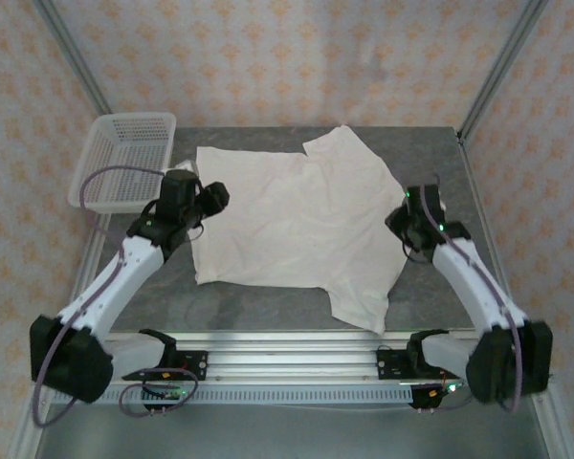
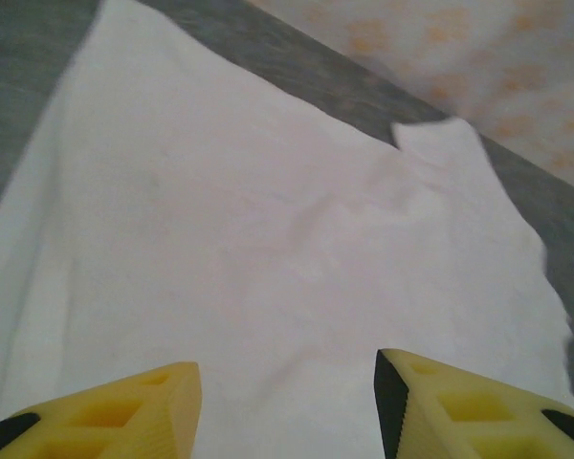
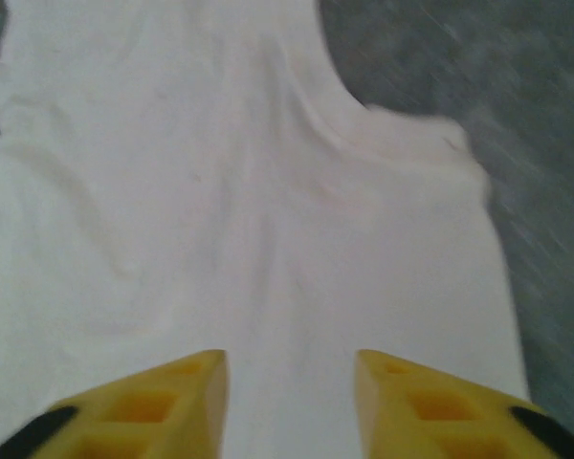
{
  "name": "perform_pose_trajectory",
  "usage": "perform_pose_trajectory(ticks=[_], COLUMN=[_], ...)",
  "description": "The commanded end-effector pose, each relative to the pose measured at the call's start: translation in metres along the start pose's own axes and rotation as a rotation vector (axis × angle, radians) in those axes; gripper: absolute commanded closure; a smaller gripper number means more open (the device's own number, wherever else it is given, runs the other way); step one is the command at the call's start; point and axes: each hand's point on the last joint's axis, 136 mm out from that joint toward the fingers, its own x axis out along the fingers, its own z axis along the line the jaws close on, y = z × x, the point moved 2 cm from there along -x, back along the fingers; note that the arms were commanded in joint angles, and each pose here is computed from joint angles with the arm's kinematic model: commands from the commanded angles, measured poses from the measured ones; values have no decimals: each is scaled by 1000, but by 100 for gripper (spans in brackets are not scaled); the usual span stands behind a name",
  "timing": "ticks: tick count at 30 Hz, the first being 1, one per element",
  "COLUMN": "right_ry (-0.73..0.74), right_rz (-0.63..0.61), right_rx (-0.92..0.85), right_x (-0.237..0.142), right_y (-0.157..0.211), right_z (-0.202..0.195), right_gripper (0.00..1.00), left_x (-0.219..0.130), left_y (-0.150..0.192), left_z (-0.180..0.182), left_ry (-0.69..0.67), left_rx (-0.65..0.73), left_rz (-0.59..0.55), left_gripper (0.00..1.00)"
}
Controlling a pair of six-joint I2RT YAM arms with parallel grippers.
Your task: Fold the inside-out t-shirt
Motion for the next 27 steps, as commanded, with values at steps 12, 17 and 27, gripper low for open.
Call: perform_pose_trajectory(ticks=[12, 17, 27], right_ry=[193, 136, 151], right_rz=[309, 261, 248], right_rx=[-84, -135, -297], right_x=[21, 23, 61], right_y=[97, 102, 114], right_z=[-40, 15, 105], right_gripper=[85, 100, 63], left_x=[-12, -4, 5], left_y=[82, 91, 105], left_z=[21, 24, 22], left_ry=[-48, -60, -66], left_rx=[138, 131, 151], left_rz=[218, 243, 289], left_gripper=[34, 34, 34])
